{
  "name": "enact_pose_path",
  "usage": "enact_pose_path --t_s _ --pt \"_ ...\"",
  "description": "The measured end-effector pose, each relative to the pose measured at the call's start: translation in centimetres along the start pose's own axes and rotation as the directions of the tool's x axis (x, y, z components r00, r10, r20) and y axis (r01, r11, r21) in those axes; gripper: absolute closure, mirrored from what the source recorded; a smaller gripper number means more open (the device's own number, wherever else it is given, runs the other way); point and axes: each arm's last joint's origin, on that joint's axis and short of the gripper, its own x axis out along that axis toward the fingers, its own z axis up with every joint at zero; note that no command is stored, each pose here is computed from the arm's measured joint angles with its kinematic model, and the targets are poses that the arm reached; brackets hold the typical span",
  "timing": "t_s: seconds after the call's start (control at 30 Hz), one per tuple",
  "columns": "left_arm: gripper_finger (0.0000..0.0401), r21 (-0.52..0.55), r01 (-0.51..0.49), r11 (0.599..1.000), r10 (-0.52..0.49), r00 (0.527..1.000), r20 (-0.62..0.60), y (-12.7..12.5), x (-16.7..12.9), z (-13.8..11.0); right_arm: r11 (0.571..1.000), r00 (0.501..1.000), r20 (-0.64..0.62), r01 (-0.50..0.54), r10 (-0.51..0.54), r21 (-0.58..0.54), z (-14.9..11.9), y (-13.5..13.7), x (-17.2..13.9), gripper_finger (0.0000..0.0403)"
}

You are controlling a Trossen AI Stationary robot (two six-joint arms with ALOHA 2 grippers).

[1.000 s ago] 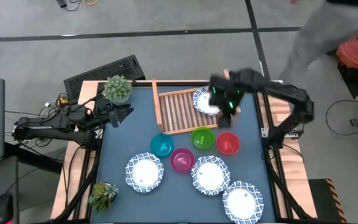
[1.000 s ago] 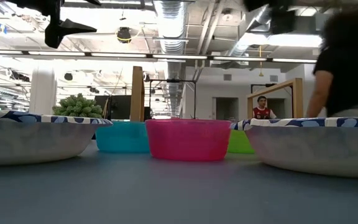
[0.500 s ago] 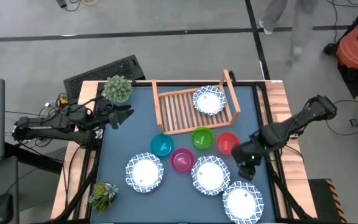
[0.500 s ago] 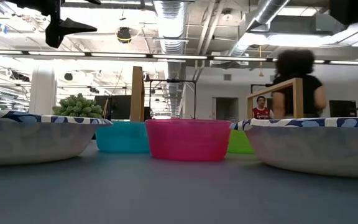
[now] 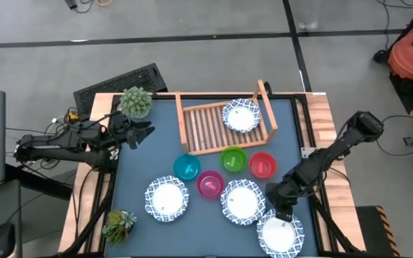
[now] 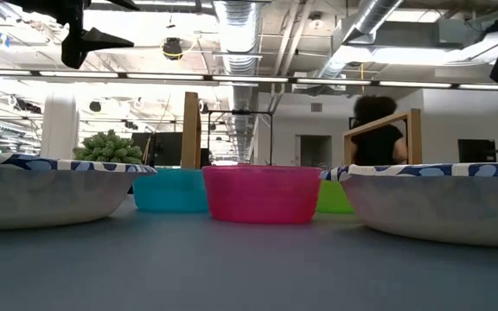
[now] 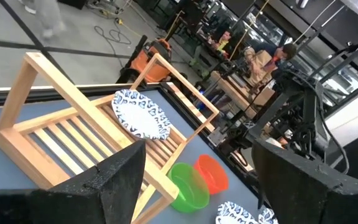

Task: Place and stack bowls onto a shelf
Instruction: Stack the white bowl on top of the white bowl on the shelf

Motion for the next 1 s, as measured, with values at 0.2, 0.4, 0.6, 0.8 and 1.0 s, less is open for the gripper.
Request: enact_pose_path --t_s 0.2,0.4,0.6,0.8,1.0 --pt "0.0120 0.000 -0.020 1.000 0.020 1.000 -0.014 0.2 0.0 -0.2 1.000 1.000 -0.009 -0.009 0.009 -0.024 0.1 -0.2 2.0 0.0177" --pt "0.0120 -0.023 -0.048 0.999 0.048 0.999 -0.013 0.4 0.0 -0.3 0.997 0.996 -0.062 0.057 -0.060 -0.045 -0.2 -0.3 4.0 0.0180" --pt "0.0120 -0.026 -0.047 0.999 0.047 0.999 -0.012 0.3 0.0 -0.3 0.998 0.997 -0.067 0.041 -0.044 -0.051 -0.3 0.1 4.6 0.0254" --pt "0.0120 -0.028 -0.047 0.998 0.047 0.999 -0.012 0.3 0.0 -0.3 0.999 0.993 -0.121 0.009 -0.013 -0.030 -0.4 0.3 4.5 0.0381" --pt "0.0120 -0.025 -0.047 0.999 0.047 0.999 -0.013 0.3 0.0 -0.3 1.000 0.985 -0.171 -0.026 0.023 -0.016 -0.9 0.4 4.0 0.0375"
